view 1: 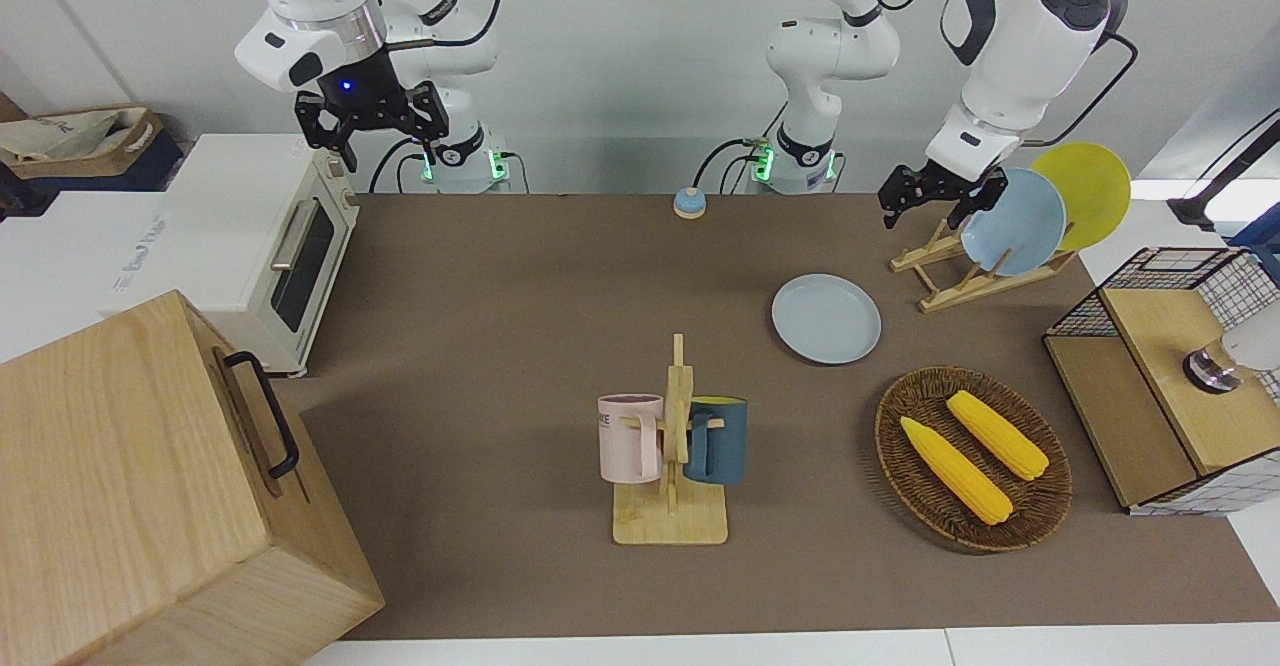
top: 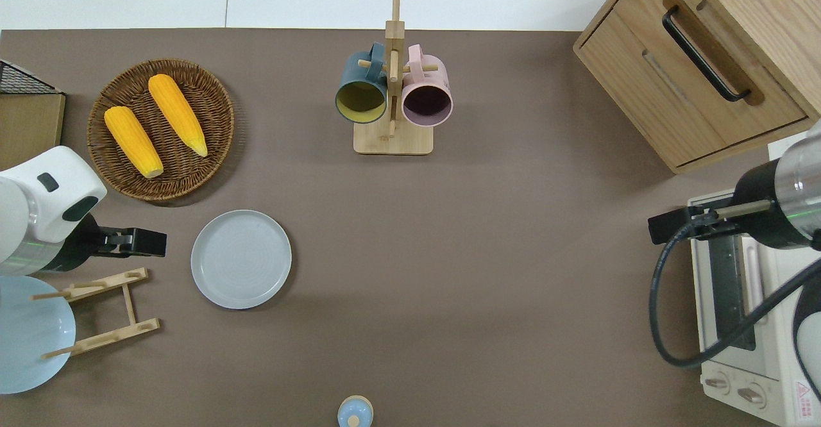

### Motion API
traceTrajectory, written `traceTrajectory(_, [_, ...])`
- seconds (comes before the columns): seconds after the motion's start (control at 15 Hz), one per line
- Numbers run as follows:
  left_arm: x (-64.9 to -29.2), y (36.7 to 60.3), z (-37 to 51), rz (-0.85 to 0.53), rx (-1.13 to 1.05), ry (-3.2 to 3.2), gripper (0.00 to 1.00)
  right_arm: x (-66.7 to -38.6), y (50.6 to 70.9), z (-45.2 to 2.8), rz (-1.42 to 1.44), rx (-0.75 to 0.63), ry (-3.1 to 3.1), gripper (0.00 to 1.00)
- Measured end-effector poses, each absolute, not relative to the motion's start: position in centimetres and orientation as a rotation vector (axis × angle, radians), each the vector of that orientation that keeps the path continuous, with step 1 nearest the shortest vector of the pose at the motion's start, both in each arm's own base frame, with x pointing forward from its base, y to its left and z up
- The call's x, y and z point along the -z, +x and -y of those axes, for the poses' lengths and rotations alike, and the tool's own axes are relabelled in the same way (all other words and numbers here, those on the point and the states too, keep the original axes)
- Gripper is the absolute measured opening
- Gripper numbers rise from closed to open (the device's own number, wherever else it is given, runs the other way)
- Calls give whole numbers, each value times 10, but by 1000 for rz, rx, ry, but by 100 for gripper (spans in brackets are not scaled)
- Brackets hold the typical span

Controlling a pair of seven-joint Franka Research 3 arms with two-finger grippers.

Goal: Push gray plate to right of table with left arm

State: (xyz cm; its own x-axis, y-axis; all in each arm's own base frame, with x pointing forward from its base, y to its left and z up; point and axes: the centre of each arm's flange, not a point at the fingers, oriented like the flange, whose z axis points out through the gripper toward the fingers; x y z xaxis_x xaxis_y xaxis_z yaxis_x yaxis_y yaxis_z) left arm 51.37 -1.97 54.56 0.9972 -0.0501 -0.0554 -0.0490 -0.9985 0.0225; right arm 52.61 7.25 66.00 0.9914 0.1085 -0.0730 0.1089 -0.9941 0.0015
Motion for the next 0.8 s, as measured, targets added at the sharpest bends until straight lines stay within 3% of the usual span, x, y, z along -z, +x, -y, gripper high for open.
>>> traceTrajectory(0.8, [-543, 511, 19, 77, 126, 3117, 100, -660, 526, -73, -171, 114, 3129, 99])
